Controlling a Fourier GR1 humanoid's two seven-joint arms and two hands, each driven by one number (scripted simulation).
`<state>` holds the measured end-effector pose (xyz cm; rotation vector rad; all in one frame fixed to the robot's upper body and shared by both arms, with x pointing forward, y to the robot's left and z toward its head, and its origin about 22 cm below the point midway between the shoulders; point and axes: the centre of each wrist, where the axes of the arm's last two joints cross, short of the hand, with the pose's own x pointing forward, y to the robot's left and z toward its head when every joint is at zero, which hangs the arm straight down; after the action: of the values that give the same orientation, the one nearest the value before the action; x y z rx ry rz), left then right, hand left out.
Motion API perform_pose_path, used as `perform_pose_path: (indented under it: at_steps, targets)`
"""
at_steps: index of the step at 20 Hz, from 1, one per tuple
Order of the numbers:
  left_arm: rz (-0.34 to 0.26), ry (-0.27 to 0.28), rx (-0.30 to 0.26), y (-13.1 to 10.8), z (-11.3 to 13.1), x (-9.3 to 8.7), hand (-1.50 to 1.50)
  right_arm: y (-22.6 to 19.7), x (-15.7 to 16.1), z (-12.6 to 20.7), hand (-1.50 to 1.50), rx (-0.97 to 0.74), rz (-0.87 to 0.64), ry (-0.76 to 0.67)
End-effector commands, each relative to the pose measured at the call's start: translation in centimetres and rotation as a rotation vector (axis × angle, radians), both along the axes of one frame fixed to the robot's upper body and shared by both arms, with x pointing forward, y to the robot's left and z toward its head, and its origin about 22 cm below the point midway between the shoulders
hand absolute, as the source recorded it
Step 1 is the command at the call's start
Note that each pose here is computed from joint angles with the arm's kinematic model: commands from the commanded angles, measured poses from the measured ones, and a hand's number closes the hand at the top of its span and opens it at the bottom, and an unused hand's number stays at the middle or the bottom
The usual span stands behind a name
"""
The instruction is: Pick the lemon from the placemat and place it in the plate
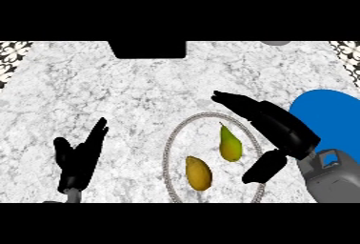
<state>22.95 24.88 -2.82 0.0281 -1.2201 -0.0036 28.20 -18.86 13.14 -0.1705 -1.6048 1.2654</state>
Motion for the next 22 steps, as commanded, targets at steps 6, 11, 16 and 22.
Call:
perform_pose_path:
  at_steps: [6, 11, 16, 22]
  targets:
    - [-0.009, 0.036, -0.02, 0.6, -0.3, 0.9, 0.0, 5.4, -4.1, -1.0, -1.5, -0.126, -0.037, -0.006]
    - [-0.011, 0.014, -0.011, -1.1, -0.8, 2.1, 0.0, 5.6, -2.8, -2.3, -1.5, -0.174, 0.006, 0.102]
    - [0.002, 0.018, -0.023, -1.5, -0.5, -0.1, 0.0, 6.5, -3.3, -5.2, -1.5, -0.18, 0.005, 0.118]
    - [-0.017, 0.041, -0.017, 0.1, 1.2, 1.2, 0.0, 9.4, -4.9, -5.0, -1.5, -0.23, -0.033, 0.064]
